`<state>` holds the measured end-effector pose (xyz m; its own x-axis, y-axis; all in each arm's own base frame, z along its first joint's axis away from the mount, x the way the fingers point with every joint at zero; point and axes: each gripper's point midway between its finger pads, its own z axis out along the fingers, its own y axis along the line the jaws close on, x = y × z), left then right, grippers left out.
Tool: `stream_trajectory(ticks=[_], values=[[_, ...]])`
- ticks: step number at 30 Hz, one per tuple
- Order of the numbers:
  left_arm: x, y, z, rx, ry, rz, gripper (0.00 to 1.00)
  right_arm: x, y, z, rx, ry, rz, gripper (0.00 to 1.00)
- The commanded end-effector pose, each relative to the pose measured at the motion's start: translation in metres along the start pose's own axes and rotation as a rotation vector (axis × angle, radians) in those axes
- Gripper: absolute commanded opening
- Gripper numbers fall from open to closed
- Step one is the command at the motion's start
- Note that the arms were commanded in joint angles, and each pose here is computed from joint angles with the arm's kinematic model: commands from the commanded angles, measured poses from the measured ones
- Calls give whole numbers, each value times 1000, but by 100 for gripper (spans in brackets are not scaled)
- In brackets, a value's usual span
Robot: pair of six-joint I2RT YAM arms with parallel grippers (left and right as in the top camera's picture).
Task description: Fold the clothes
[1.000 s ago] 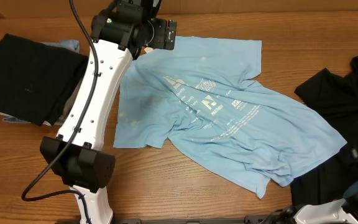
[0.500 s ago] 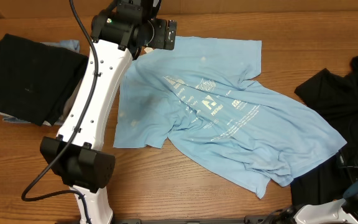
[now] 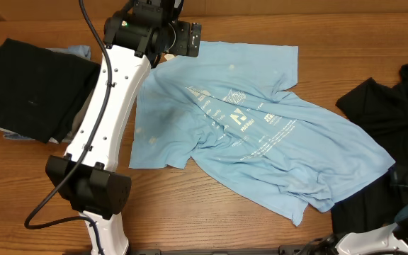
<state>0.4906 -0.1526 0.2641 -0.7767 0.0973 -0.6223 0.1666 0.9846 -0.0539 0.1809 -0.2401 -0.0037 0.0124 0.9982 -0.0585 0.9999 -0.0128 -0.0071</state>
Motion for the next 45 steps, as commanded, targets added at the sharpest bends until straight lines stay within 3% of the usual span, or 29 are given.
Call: stream_trajectory(ticks=[1,8,13,19,20,22,26,37,45], values=[[0,0,1,9,2,-17,100,-26,15,15,-12,-65,19,4],[0,0,1,9,2,-17,100,-108,74,-47,-183,-325,-32,4],[0,0,1,9,2,-16,100,-146,104,-104,-269,-453,-88,4],[0,0,1,9,2,-16,100,-125,137,-159,-433,-328,-191,4],[0,0,1,9,2,-16,100,-118,131,-155,-415,-285,-172,17],[0,0,1,9,2,-17,100,-101,118,-145,-364,-199,-131,57],[0,0,1,9,2,-17,100,-68,102,-135,-314,-49,-126,63],[0,0,1,9,2,-17,100,-27,72,-69,-204,100,-16,64],[0,0,1,9,2,-16,100,-39,81,-39,-265,12,-2,45]])
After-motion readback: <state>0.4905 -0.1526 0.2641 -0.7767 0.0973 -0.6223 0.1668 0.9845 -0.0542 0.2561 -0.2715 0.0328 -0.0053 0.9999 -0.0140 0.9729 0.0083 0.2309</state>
